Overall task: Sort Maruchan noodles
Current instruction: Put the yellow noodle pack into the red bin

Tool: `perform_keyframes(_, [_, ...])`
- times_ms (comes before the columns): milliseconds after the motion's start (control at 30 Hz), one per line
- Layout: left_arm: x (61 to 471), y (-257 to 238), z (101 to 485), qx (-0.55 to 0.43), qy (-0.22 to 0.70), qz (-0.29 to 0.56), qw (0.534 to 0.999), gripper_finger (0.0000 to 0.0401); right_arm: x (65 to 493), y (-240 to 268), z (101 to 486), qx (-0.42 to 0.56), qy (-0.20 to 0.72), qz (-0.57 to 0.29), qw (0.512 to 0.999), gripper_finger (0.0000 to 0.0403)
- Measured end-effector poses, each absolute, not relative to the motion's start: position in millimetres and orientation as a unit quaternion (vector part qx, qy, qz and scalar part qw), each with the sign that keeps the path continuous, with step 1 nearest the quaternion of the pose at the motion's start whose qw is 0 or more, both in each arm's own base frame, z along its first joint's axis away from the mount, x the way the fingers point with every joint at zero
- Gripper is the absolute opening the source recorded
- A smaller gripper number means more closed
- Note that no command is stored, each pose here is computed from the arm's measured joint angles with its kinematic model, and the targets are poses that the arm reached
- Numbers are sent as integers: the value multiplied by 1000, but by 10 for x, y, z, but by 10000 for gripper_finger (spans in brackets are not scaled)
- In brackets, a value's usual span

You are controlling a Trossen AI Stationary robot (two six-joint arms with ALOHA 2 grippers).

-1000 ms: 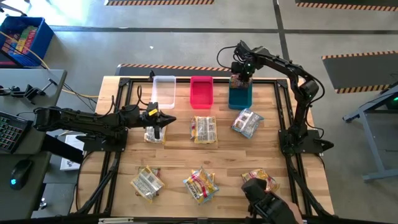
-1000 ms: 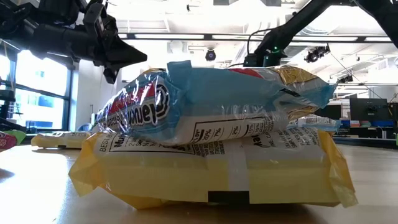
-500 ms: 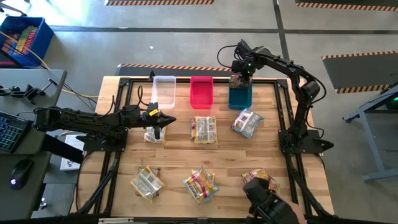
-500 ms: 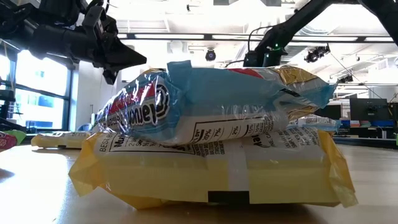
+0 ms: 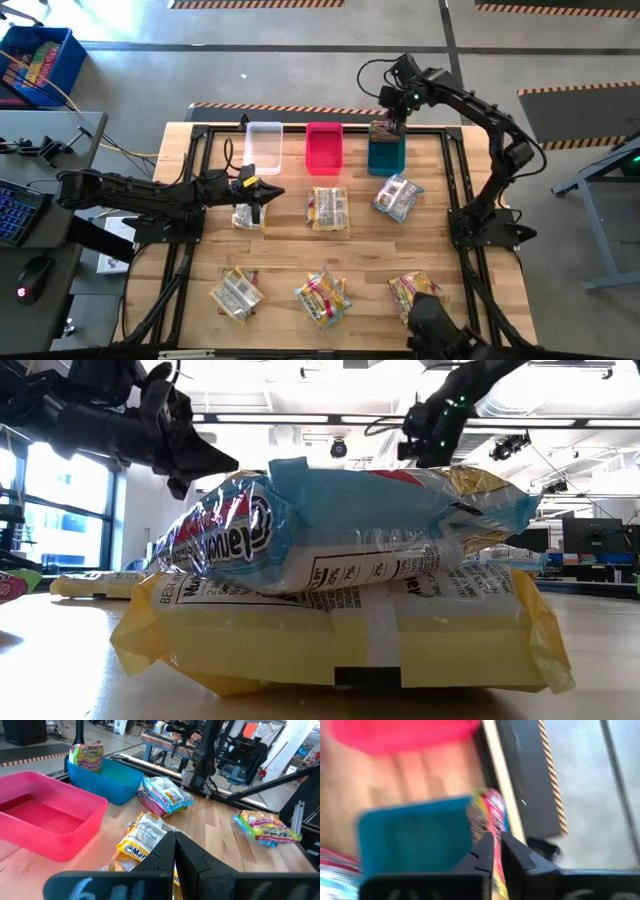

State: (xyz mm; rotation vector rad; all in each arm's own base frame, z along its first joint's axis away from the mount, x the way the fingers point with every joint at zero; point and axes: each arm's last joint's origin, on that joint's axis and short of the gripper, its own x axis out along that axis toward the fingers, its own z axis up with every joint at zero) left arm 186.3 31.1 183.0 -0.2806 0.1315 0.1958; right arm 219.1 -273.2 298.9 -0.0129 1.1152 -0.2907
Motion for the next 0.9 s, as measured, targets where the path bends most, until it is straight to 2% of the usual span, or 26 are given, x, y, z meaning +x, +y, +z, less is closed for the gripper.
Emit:
perform_keyframes(167, [1947,325,1799,-115,49,94,988,0,2223,-2577,2738,-3,508,-115,854,3])
perform_keyframes(300, [2018,335,1788,-109,21,88,990,0,2248,-2347,2589,-12,453,-116,884,1])
perform_keyframes(500, [2086,339,1719,-110,16,76,991,0,2178,-1922,2481,-31,294,-150,943,0])
perform_keyframes(667, [2101,341,1679,-119,25,78,990,0,2077,-1578,2374,-22,152,-164,974,0])
perform_keyframes(900, [2133,347,1727,-112,17,77,991,0,2053,-1340,2277,-16,83,-142,986,0])
